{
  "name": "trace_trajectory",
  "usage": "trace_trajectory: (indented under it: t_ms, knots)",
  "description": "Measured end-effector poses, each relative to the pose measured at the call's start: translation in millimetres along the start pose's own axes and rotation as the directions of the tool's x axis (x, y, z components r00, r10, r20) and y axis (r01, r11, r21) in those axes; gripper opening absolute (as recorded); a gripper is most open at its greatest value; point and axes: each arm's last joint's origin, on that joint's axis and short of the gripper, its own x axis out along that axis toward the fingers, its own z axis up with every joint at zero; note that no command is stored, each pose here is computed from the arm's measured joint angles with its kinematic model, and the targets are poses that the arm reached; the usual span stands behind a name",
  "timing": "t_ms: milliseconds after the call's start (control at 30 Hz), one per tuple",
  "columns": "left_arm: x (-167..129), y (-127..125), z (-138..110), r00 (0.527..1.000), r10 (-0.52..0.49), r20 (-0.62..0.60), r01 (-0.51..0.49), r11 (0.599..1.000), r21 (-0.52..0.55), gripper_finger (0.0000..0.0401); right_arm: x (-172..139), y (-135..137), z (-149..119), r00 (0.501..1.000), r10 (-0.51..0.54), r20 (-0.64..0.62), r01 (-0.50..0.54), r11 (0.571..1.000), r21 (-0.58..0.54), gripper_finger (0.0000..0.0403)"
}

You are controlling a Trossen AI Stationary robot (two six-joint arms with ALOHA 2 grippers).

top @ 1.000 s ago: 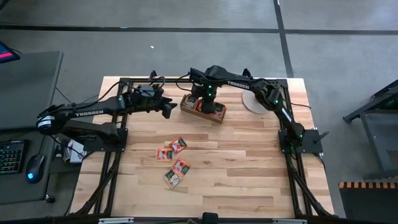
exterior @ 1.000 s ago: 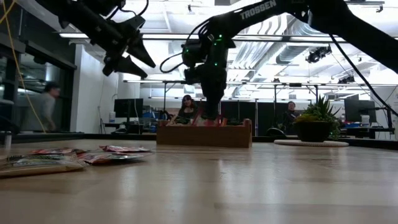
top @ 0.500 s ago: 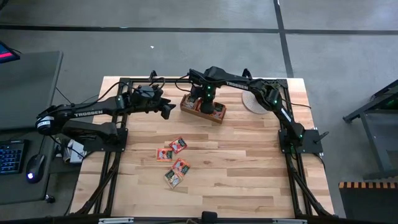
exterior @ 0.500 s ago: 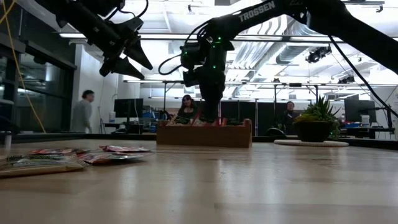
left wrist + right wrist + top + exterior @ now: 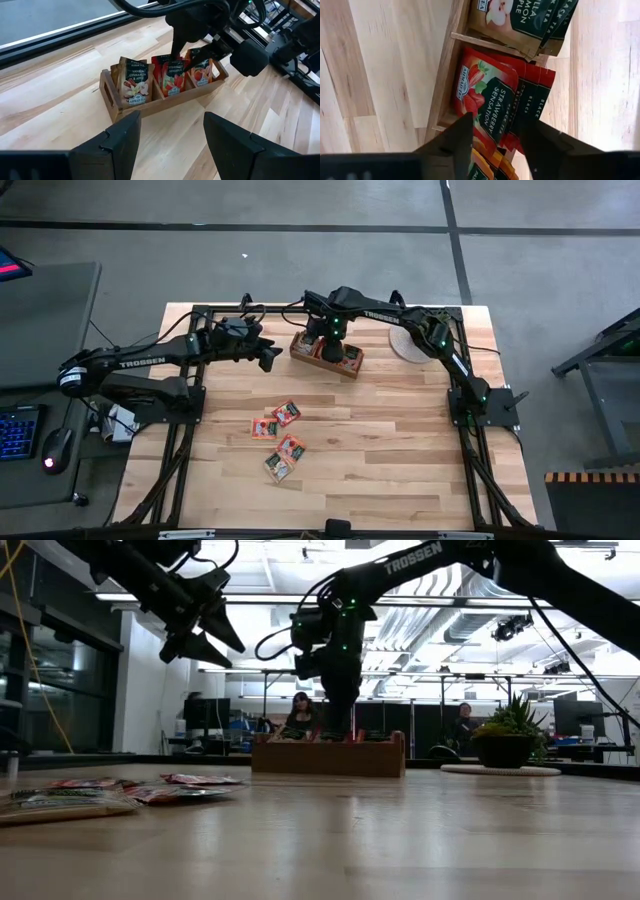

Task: Pick & Place Tea
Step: Put the red tea bag into the middle section of the wooden organizer

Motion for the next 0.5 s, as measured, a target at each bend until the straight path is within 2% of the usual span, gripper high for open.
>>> trace_trajectory:
  t_ms: [233,500]
  knots:
    - [-0.1,1.4,-3.0,0.999,0.012,-0.034,-0.012,1.0,0.012,0.0216,-21.4,2.7,-1.8,0.999,-0.028,0.04,0.028,1.0,-0.004,0.0194]
    - [-0.7,3.0,-10.4,0.99,-0.018,-0.137,0.02,1.0,0.015,0.0216,-62.6,9.8,-7.3,0.989,-0.067,0.128,0.066,0.998,0.013,0.0195]
